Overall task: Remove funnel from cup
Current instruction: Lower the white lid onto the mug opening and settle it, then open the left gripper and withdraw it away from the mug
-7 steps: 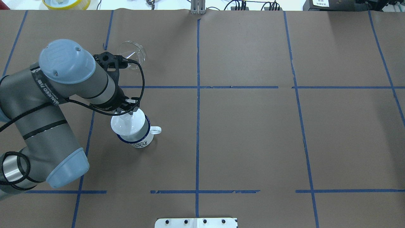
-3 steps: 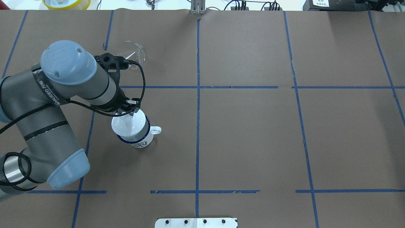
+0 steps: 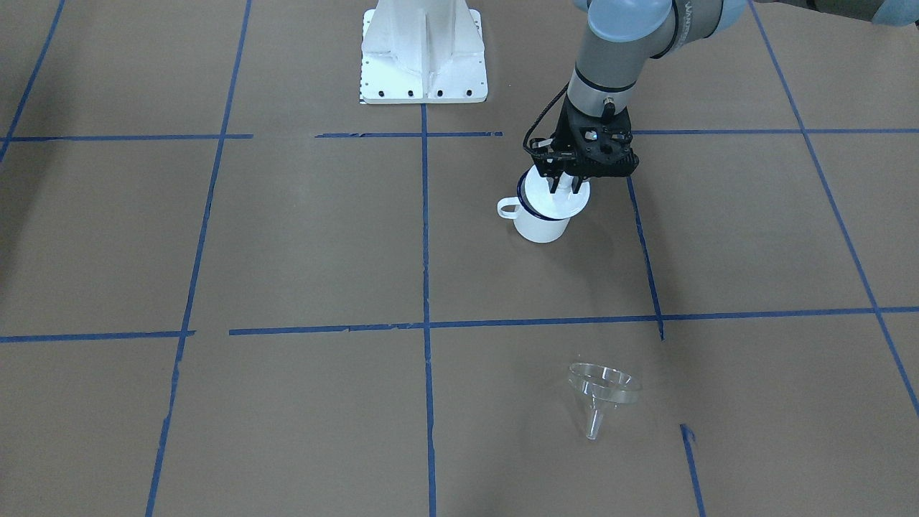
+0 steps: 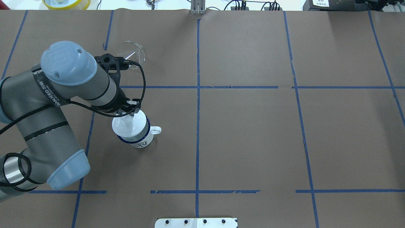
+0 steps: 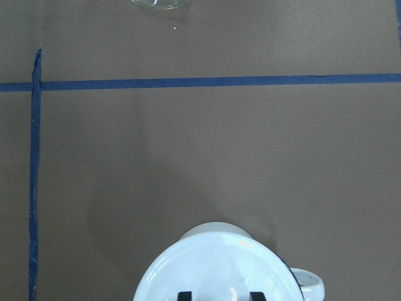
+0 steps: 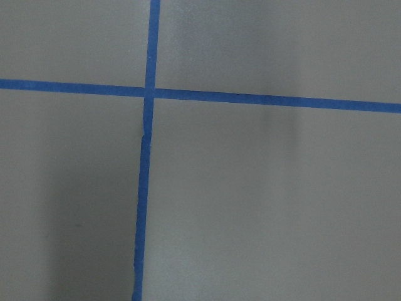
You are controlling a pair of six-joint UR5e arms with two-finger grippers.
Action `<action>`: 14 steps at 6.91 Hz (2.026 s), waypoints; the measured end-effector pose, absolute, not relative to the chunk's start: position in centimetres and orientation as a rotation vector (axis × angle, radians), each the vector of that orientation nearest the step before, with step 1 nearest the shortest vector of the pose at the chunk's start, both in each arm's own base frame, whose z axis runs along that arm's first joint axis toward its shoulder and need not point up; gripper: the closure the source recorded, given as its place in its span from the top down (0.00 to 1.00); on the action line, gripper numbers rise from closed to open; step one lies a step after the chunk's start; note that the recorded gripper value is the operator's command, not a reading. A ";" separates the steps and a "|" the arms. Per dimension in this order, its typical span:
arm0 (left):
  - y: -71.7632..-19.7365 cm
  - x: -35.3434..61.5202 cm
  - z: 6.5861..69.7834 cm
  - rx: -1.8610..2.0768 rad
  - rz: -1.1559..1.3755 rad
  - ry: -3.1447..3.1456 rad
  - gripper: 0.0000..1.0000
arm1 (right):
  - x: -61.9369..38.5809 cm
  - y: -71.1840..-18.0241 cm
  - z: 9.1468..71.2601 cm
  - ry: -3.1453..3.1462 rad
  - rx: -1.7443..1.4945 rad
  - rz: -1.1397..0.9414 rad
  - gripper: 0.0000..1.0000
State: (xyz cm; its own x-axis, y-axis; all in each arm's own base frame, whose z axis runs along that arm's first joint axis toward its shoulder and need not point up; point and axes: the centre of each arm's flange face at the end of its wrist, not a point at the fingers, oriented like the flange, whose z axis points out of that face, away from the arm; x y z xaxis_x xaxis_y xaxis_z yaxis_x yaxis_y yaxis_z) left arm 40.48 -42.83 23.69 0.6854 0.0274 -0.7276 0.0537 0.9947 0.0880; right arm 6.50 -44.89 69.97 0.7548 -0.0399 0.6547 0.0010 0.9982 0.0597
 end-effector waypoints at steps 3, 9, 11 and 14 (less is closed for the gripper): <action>-42.8 40.6 23.8 0.106 -0.013 0.819 0.22 | 6.5 -44.9 70.0 -0.715 0.057 -0.022 1.00; -42.6 40.3 23.7 0.117 -0.002 0.826 0.99 | 6.5 -44.9 70.0 -0.715 0.057 -0.022 1.00; -42.8 39.7 23.8 0.155 0.055 0.830 1.00 | 6.5 -44.9 70.0 -0.715 0.057 -0.022 1.00; -48.5 28.6 30.2 0.314 0.310 0.788 1.00 | 6.5 -44.9 70.0 -0.715 0.057 -0.022 1.00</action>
